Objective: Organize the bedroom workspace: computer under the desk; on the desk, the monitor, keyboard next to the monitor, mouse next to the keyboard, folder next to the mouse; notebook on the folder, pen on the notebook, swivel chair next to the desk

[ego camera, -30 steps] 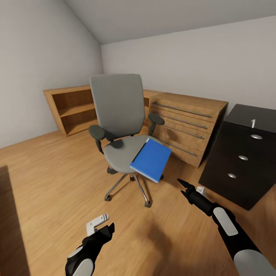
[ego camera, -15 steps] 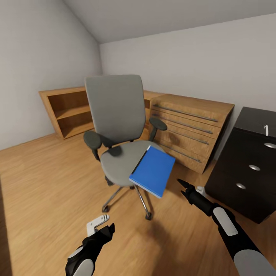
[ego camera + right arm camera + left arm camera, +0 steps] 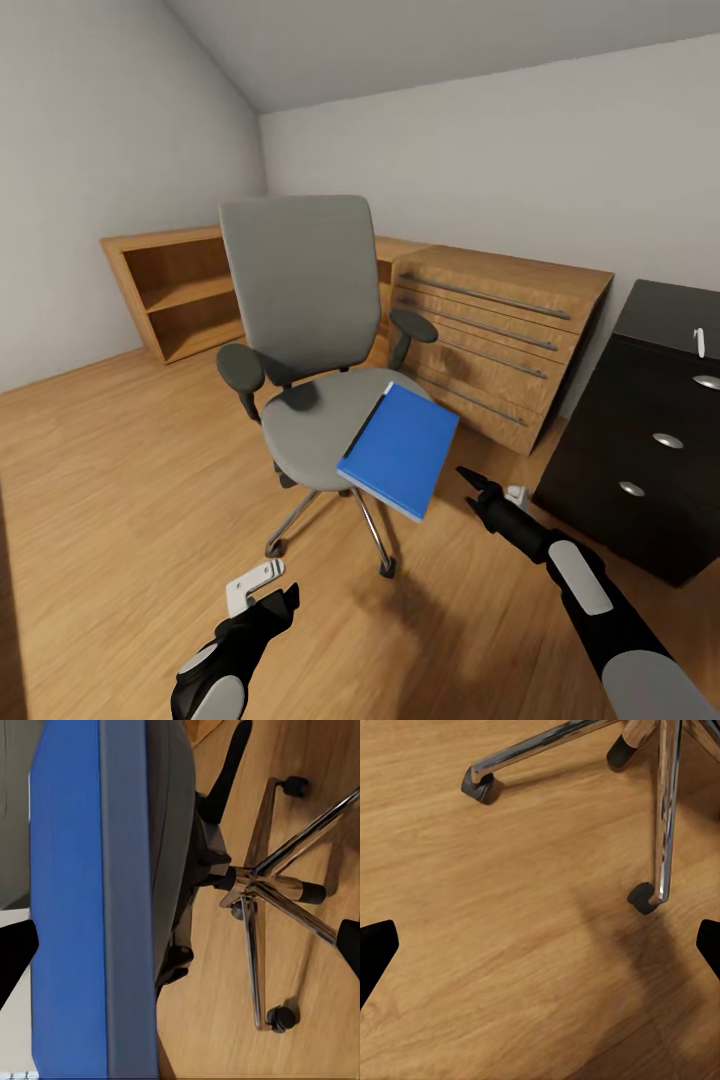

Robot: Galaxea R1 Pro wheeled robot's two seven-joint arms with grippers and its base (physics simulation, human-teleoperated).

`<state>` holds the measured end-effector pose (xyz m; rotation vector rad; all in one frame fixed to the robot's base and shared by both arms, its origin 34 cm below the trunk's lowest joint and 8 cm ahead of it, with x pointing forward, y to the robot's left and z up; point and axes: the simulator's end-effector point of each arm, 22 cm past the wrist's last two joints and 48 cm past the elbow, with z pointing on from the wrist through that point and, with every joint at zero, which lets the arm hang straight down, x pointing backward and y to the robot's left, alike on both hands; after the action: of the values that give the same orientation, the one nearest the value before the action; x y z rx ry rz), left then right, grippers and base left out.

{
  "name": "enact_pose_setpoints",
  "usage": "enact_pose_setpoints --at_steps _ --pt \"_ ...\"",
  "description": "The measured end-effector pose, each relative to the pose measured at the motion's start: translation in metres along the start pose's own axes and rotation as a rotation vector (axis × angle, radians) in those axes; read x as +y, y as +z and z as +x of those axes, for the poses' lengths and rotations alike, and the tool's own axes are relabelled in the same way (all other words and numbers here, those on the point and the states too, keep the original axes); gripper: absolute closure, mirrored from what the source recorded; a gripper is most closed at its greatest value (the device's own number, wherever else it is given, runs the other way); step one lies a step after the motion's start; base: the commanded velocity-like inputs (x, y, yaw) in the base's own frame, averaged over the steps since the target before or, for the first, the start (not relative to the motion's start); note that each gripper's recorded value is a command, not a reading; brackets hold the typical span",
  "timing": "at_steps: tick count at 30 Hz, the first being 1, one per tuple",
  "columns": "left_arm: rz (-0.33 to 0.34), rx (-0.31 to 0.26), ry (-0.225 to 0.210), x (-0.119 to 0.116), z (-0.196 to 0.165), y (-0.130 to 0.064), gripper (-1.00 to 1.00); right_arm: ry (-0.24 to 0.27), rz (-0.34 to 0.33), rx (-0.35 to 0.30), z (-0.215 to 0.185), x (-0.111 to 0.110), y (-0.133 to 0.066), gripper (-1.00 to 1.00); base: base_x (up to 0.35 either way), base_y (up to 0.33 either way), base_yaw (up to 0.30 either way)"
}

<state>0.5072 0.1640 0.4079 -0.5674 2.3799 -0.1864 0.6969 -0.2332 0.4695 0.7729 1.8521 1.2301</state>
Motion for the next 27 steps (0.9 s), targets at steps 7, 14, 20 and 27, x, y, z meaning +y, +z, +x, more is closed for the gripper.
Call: enact_pose_setpoints --at_steps 7,14,20,27 --pt "0.0 0.0 0.0 0.0 0.0 0.0 -1.0 0.005 -0.006 0.005 0.005 0.002 0.003 -1.0 0.0 0.0 0.0" --pt "0.0 0.0 0.0 0.0 0.0 0.0 -1.0 0.007 -0.007 0.008 0.007 0.003 0.004 -1.0 0.0 0.0 0.0" --pt "-0.001 0.0 0.0 0.0 0.0 0.0 -1.0 0.007 -0.01 0.022 0.015 0.005 0.007 -1.0 0.0 0.0 0.0" --pt "-0.001 0.0 0.0 0.0 0.0 0.0 -1.0 0.003 -0.016 0.051 0.03 0.009 0.013 -1.0 0.0 0.0 0.0"
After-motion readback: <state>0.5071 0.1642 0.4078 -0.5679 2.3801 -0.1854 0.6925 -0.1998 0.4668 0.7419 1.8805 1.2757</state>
